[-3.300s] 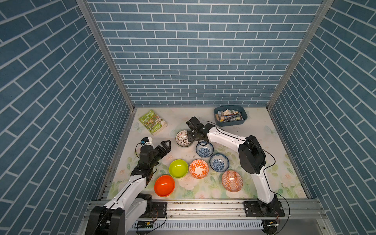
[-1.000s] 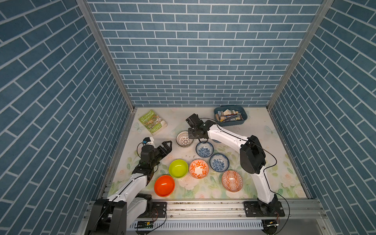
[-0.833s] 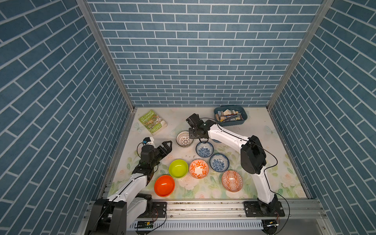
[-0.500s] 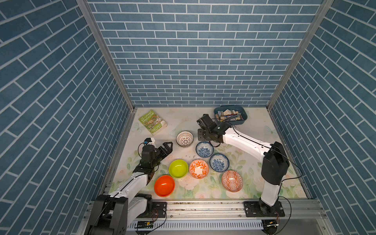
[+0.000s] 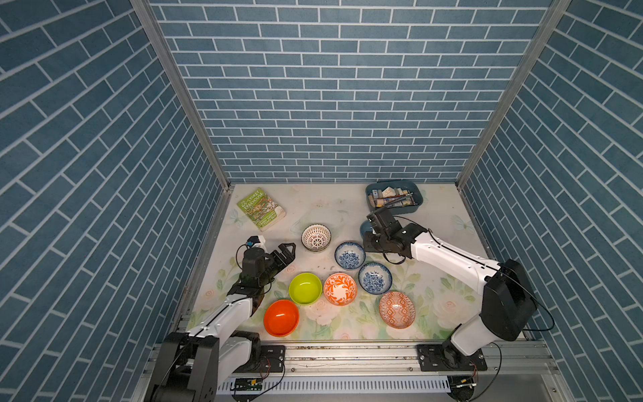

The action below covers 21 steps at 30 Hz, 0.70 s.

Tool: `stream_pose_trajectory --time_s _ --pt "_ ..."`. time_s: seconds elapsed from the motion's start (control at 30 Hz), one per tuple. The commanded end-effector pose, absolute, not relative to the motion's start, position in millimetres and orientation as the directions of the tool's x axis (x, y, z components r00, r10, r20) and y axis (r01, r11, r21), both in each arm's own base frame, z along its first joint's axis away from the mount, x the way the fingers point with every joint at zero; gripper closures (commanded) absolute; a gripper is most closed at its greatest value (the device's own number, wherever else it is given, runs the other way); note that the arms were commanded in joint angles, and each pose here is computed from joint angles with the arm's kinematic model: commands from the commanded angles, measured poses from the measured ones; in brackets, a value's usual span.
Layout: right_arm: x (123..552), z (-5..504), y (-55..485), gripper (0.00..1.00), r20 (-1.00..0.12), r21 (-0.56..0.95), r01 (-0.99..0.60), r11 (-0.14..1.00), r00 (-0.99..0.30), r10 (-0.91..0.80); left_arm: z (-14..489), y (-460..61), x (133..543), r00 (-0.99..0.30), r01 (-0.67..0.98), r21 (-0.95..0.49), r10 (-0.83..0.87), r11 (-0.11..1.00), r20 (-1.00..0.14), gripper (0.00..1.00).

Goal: Stack the bowls
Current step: Move the bowl to the center of the board.

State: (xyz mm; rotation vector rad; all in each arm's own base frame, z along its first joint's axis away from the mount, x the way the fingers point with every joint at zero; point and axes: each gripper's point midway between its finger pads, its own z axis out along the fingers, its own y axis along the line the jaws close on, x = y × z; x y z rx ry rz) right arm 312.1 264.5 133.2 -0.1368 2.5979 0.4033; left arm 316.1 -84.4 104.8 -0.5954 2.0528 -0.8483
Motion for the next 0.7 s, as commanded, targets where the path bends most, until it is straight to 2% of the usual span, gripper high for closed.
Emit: stream_pose_trajectory --time_s 0.0,0.67 --pt "314 131 270 0.64 -0.494 0.282 -0.172 0.944 -0.869 -0.011 112 -82 321 -0.538 -0.094 -0.739 -0.659 0.667 -0.526 0.0" --pt "315 68 276 0.68 -0.385 0.252 -0.142 0.957 -0.922 -0.035 110 -82 322 -0.536 -0.094 -0.737 -0.658 0.669 -0.529 0.0"
